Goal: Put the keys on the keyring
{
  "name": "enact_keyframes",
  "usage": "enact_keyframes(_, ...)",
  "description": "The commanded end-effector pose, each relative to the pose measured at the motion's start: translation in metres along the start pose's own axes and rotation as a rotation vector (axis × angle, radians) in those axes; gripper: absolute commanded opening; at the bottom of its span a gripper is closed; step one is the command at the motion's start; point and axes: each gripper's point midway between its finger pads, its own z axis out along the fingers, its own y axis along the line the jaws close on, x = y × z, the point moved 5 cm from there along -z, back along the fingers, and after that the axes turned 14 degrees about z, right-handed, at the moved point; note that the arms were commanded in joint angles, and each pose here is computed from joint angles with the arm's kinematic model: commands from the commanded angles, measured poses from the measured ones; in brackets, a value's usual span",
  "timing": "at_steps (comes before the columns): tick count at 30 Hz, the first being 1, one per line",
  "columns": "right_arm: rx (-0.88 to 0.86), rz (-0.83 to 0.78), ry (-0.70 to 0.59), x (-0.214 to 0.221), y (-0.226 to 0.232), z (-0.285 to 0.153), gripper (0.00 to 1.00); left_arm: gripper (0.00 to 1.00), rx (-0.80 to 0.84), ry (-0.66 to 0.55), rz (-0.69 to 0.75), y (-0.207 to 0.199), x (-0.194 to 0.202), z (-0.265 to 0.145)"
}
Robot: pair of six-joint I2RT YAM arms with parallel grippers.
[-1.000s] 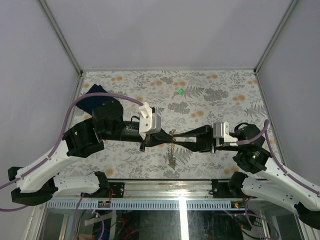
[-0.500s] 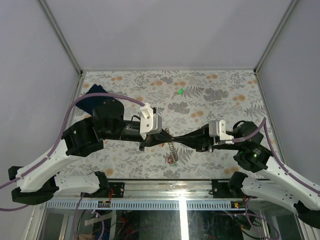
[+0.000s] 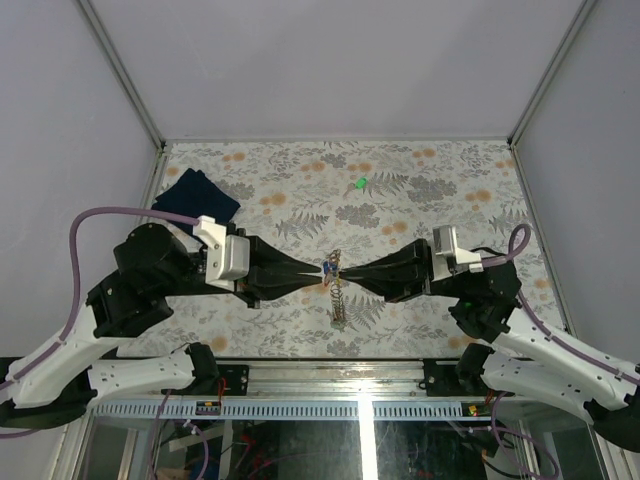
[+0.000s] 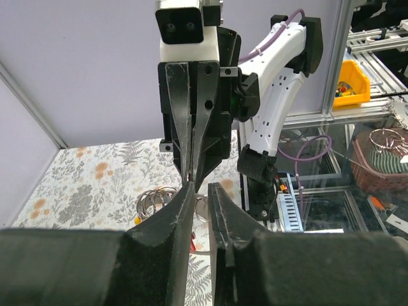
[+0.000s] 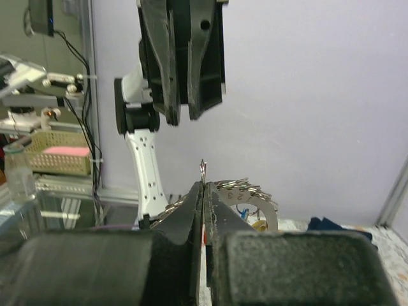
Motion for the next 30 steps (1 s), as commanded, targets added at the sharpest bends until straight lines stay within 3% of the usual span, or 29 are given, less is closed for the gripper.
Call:
enact_keyframes(1,-0.103,-0.031,-0.238,-0.049,0.023,0.006,0.0,0.15,0.001,-0.067,-0.014,0.002,-0.005,0.011)
enact_keyframes(10,-0.136,-0.035,-0.27,-0.056,0.026,0.008,0.0,0.27,-0.002,-0.08,0.002,0.004,-0.004,0.016)
enact_keyframes(30,-0.112,-0.041,-0.231,-0.046,0.022,0.007,0.0,0.32,0.031,-0.134,0.023,0.006,-0.011,0.027)
